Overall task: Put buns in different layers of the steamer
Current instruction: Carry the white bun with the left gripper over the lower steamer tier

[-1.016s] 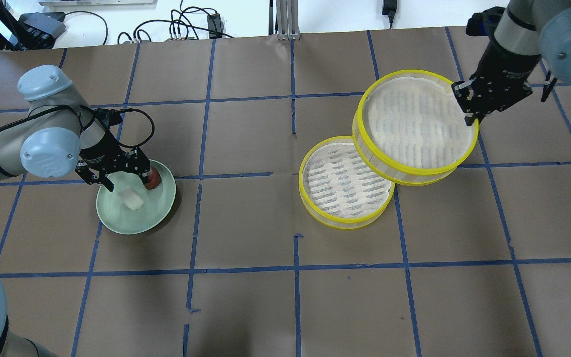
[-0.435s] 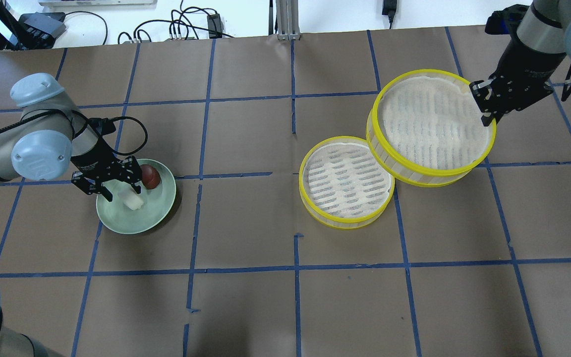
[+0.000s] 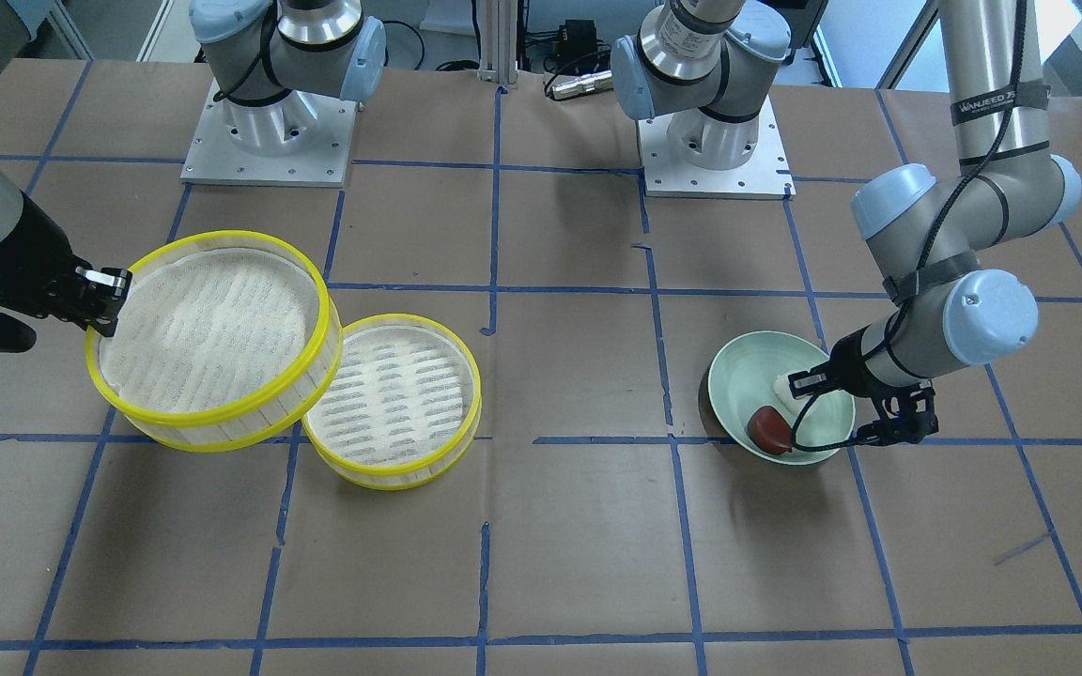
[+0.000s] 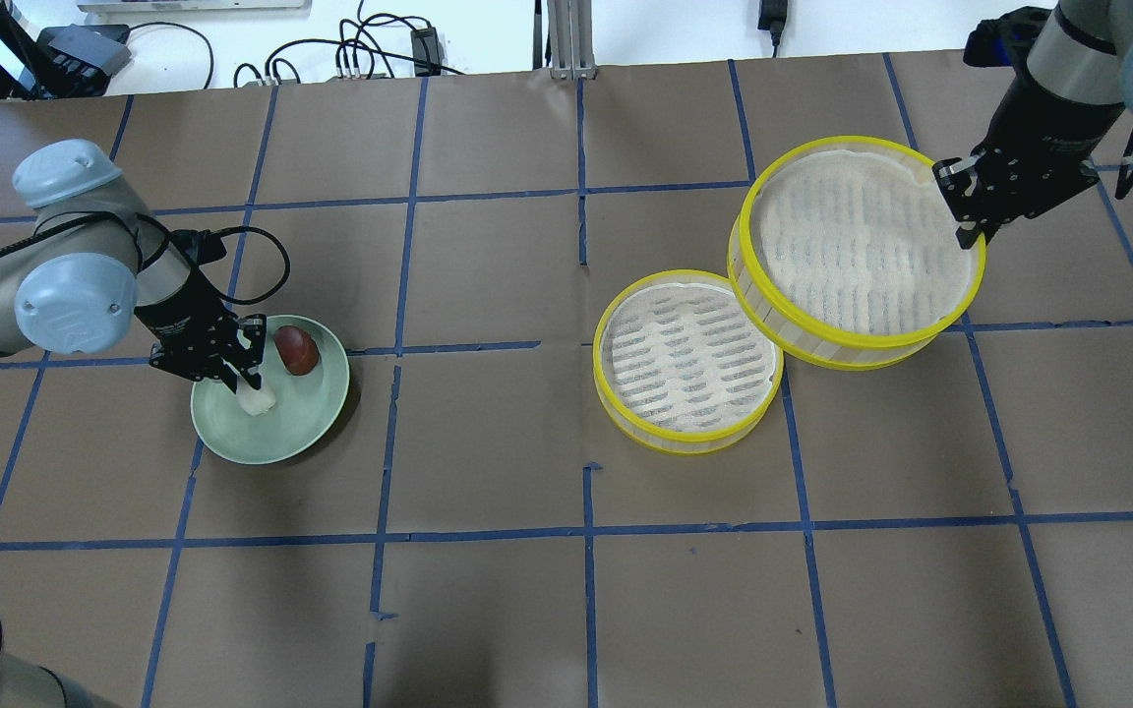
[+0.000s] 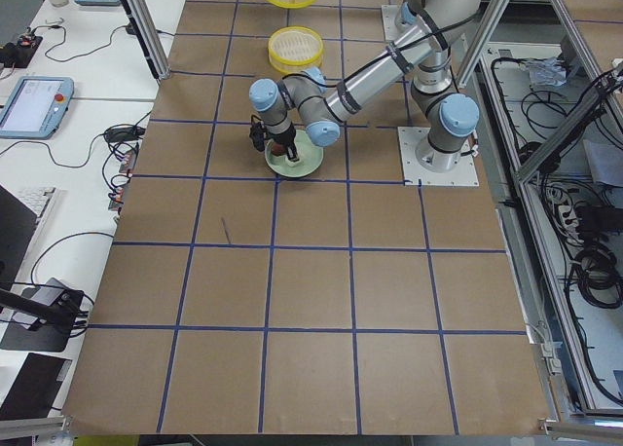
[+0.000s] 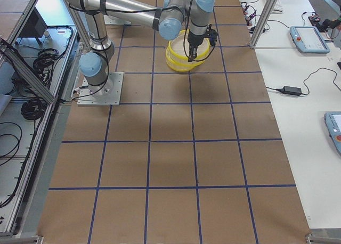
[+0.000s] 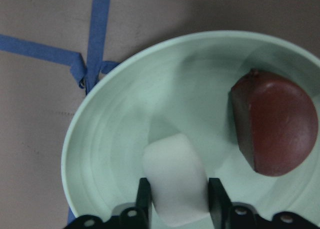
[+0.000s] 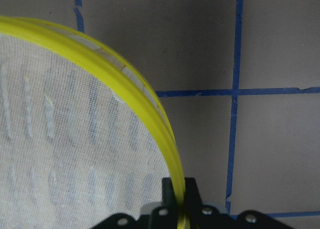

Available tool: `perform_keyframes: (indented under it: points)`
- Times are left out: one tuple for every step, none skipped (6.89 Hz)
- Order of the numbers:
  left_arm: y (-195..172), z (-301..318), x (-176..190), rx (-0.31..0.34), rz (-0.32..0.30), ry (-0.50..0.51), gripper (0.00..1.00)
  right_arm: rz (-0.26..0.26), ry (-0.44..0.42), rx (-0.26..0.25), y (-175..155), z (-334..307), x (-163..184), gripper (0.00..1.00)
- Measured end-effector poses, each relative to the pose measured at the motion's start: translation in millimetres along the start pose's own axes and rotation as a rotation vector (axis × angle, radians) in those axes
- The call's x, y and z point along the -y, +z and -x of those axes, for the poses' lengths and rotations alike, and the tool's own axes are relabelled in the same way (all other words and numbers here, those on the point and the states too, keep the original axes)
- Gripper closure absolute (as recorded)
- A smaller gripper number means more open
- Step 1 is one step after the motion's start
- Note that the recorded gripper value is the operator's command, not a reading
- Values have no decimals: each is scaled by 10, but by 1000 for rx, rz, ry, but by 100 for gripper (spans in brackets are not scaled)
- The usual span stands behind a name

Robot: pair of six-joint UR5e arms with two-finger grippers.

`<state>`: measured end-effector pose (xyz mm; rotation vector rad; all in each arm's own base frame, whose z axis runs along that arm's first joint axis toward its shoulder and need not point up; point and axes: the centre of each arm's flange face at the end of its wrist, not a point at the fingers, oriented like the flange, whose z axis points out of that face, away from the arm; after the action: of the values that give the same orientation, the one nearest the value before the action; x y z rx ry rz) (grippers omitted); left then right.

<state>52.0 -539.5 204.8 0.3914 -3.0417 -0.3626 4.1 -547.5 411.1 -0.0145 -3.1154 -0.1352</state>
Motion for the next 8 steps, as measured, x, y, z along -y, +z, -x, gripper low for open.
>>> perform_keyframes:
  points:
    - [-106, -8, 8, 6, -15, -3, 91, 2, -17, -13, -4, -22, -3, 84]
    - [-316, -113, 9, 8, -28, -16, 91, 4, -48, -37, -12, -63, -8, 83]
    - [-589, -499, -35, 12, -43, -22, 90, 5, -68, -52, -10, -94, -9, 83]
    - [-786, -1127, -172, 3, -68, -6, 90, 6, -76, -57, -5, -105, -12, 83]
    - [-864, -1756, -368, -46, -86, -1, 90, 7, -79, -58, -2, -108, -13, 83]
    - [-854, -2350, -567, -160, -97, -17, 89, 7, -79, -59, 1, -109, -14, 83]
    - [-767, -2900, -726, -303, -98, -25, 85, 7, -79, -59, 3, -110, -14, 83]
    - [-621, -3383, -875, -399, -90, -17, 69, 7, -78, -59, 6, -110, -15, 83]
